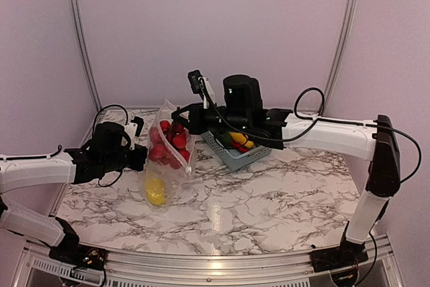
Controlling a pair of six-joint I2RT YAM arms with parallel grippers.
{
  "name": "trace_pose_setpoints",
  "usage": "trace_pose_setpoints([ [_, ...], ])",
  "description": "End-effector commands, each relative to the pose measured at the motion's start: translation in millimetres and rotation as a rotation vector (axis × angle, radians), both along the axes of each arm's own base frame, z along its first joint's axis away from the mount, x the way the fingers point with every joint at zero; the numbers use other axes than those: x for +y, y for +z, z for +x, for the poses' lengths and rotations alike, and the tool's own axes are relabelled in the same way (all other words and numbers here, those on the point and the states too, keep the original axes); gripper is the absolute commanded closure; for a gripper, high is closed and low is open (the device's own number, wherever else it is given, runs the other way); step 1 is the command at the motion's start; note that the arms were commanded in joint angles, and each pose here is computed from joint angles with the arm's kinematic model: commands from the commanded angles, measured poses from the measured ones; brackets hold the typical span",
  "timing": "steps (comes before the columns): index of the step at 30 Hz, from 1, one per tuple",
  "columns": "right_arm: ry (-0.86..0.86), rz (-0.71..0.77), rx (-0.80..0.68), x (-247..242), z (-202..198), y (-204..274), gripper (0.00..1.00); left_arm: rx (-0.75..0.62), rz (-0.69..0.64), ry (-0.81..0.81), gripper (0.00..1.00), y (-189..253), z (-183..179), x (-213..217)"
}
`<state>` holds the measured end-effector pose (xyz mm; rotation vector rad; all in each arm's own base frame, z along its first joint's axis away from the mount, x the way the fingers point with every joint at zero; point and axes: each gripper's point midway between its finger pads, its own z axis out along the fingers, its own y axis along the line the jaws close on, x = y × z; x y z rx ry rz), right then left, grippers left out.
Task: Open the zip-top bag and remove the fake food
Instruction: Pick up the fake fruit from the zipper food storage bag.
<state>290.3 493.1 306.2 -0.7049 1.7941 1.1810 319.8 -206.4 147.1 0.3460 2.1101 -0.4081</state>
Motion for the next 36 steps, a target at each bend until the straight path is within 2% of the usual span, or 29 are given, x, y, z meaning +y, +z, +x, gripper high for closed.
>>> trace_pose_setpoints([
  [1, -0.026, 0.115, -0.059, -24, 1, 51, 1.00, 0.009, 0.032, 0.022, 1.00, -3, 1, 5],
  [5, -0.007, 0.117, -0.054, -26, -2, 49, 1.00, 0.003, 0.023, 0.014, 1.00, 1, 1, 3],
  [14, 0.066, 0.128, -0.073, 1, -24, 61, 1.00, 0.004, 0.014, -0.006, 1.00, 9, 10, -10],
  [25, 0.008, 0.191, -0.147, -29, -21, 107, 1.00, 0.093, 0.076, 0.064, 1.00, -24, 9, 3],
  [36, -0.035, 0.233, -0.178, -54, -19, 125, 1.00, 0.096, 0.066, 0.057, 1.00, -26, 8, 2],
])
